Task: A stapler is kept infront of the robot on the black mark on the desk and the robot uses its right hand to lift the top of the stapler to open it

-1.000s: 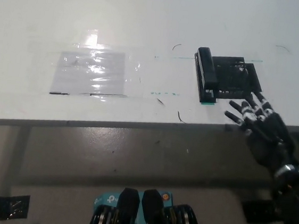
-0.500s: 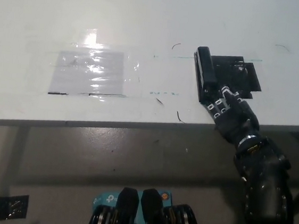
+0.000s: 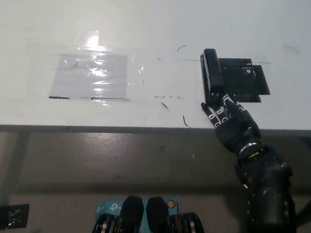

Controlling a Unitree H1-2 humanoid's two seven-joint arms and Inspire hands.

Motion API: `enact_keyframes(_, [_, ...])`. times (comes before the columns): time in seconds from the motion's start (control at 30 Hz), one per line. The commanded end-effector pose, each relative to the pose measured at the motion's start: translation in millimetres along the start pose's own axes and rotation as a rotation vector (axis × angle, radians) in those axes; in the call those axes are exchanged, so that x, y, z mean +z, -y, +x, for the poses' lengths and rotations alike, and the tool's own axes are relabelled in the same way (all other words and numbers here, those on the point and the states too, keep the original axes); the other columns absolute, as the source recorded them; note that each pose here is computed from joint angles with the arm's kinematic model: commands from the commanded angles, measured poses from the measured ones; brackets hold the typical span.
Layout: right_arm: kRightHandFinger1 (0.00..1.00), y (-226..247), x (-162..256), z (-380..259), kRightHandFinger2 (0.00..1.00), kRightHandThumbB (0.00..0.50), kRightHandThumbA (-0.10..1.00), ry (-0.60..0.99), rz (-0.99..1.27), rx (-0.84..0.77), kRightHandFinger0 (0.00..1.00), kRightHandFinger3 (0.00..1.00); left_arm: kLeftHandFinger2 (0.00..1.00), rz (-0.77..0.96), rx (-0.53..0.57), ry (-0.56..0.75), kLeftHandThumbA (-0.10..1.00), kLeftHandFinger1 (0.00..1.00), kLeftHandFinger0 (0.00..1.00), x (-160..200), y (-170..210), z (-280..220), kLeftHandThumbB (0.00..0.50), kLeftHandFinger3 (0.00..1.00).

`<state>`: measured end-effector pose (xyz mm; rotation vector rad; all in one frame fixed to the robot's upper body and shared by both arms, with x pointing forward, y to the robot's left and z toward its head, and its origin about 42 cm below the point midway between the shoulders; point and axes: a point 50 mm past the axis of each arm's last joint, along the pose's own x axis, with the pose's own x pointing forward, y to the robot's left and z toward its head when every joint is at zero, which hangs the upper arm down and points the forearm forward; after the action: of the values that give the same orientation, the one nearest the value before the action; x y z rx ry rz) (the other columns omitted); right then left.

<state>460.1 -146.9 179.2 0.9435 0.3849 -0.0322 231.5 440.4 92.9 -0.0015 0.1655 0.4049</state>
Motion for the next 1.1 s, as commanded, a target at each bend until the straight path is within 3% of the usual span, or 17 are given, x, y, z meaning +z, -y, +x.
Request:
enact_keyframes(0.0, [0.76,-18.6,0.1,3.3,0.92,0.0,0.26,-0.002,-0.009,0.061,0.71,1.0,0.72,0.031,-0.004,0.047,0.39,0.6,0.5,17.2,-6.2,4.4,0.127,0.86])
enact_keyframes(0.1, [0.76,-18.0,0.8,4.0,0.89,0.0,0.25,0.0,-0.005,0.058,0.72,1.0,0.71,0.03,0.001,0.044,0.38,0.59,0.51,16.5,-6.3,3.2,0.123,0.86])
enact_keyframes(0.27, [0.72,-34.8,11.6,9.9,0.89,0.0,0.25,0.026,-0.014,0.065,0.63,1.0,0.75,0.041,-0.011,0.027,0.39,0.61,0.5,13.0,-6.6,1.2,0.11,0.91])
enact_keyframes(0.43, [0.8,-77.6,26.0,13.8,0.97,0.0,0.21,0.049,-0.017,0.143,0.66,1.0,0.74,0.031,-0.001,0.01,0.39,0.61,0.53,6.7,-7.9,-4.6,0.133,0.88])
enact_keyframes(0.5, [0.69,-98.3,33.6,16.7,0.86,0.002,0.22,0.066,-0.053,0.162,0.6,1.0,0.73,0.032,-0.005,0.008,0.38,0.61,0.55,6.6,-7.3,-5.7,0.112,0.89])
enact_keyframes(0.57, [0.7,-108.0,37.4,17.8,0.89,0.0,0.23,0.07,-0.061,0.191,0.59,1.0,0.74,0.036,-0.003,0.005,0.38,0.61,0.54,6.1,-7.4,-5.2,0.111,0.89])
enact_keyframes(0.7, [0.67,-155.4,50.4,18.7,0.82,0.037,0.17,0.078,-0.059,0.252,0.53,0.97,0.74,0.025,-0.004,-0.003,0.36,0.6,0.53,1.9,-9.2,-8.9,0.111,0.88])
enact_keyframes(0.9, [0.54,-198.6,60.0,15.2,0.73,0.048,0.15,0.11,-0.139,0.308,0.41,0.9,0.74,0.039,-0.005,-0.017,0.39,0.61,0.53,-2.0,-10.4,-13.9,0.092,0.9])
enact_keyframes(0.97, [0.54,-214.1,62.8,10.6,0.73,0.053,0.15,0.115,-0.15,0.339,0.43,0.88,0.75,0.034,-0.001,-0.019,0.38,0.61,0.55,-2.1,-11.0,-15.3,0.112,0.89])
enact_keyframes(1.07, [0.56,-227.8,65.4,3.4,0.74,0.046,0.15,0.123,-0.161,0.362,0.45,0.9,0.76,0.033,-0.001,-0.02,0.38,0.62,0.55,-2.0,-11.0,-17.6,0.102,0.89])
